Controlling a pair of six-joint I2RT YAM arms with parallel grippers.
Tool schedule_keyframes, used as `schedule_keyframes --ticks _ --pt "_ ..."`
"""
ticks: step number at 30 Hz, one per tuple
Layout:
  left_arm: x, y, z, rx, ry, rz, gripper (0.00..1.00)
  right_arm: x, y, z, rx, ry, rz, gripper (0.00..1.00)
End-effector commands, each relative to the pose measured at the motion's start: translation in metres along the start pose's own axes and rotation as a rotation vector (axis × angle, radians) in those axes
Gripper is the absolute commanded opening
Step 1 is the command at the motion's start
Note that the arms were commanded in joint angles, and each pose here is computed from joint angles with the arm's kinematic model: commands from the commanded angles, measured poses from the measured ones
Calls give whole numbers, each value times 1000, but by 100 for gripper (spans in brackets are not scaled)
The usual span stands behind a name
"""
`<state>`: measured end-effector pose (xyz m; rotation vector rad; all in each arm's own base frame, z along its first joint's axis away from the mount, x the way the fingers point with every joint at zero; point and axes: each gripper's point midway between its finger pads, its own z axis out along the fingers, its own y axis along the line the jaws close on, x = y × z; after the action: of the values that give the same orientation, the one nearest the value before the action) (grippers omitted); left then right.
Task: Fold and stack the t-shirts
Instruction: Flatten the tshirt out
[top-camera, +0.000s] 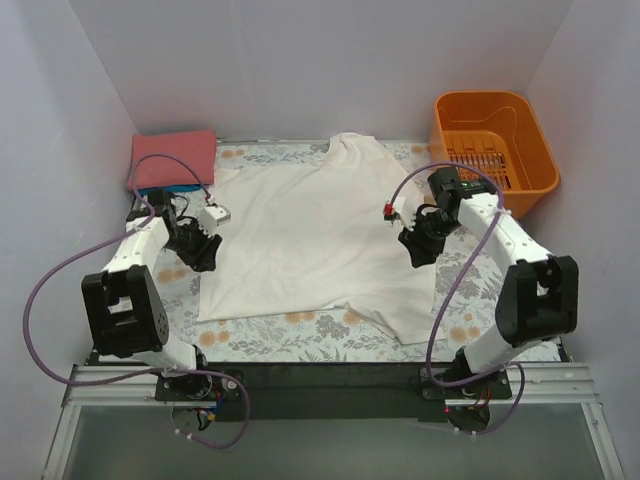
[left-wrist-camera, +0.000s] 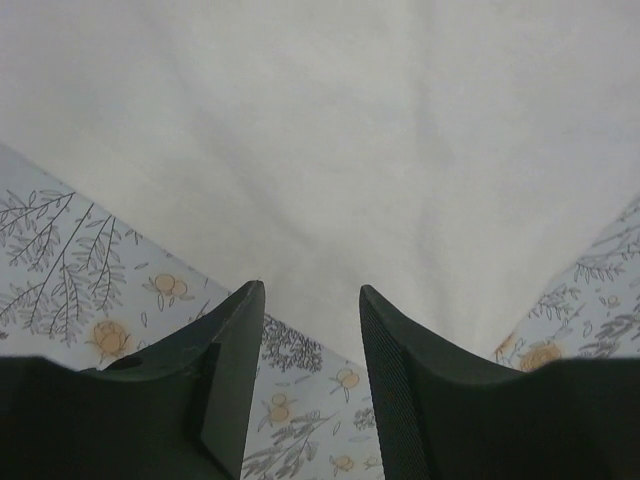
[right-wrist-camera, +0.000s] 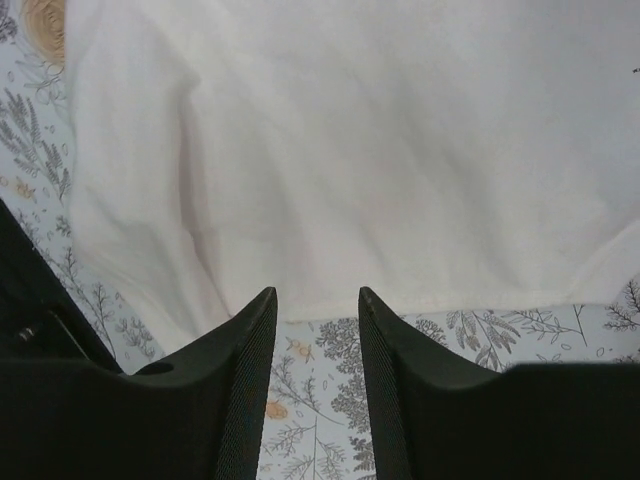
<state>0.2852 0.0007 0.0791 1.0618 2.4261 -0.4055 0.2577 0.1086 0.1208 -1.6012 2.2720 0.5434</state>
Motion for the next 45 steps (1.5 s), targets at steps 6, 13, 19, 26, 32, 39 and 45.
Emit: schedule_keyframes --ticks 6,13,19,26,32,39,45 --pt "9 34 44 -111 92 -235 40 3 -60 49 132 78 124 40" --pt "36 35 60 -130 193 -251 37 54 -54 70 147 241 130 29" --pt "86 6 51 -110 356 -230 25 87 4 61 63 309 22 29" --pt "84 -20 23 -30 357 -119 20 46 35 38 -28 175 -46 25" --pt "7 35 25 -70 180 -202 24 -18 -34 33 70 41 32 22" --pt "-32 75 46 -79 103 -365 31 -35 -123 66 239 75 90 19" --pt "-24 86 59 -124 129 -418 33 -8 -134 81 275 175 97 15"
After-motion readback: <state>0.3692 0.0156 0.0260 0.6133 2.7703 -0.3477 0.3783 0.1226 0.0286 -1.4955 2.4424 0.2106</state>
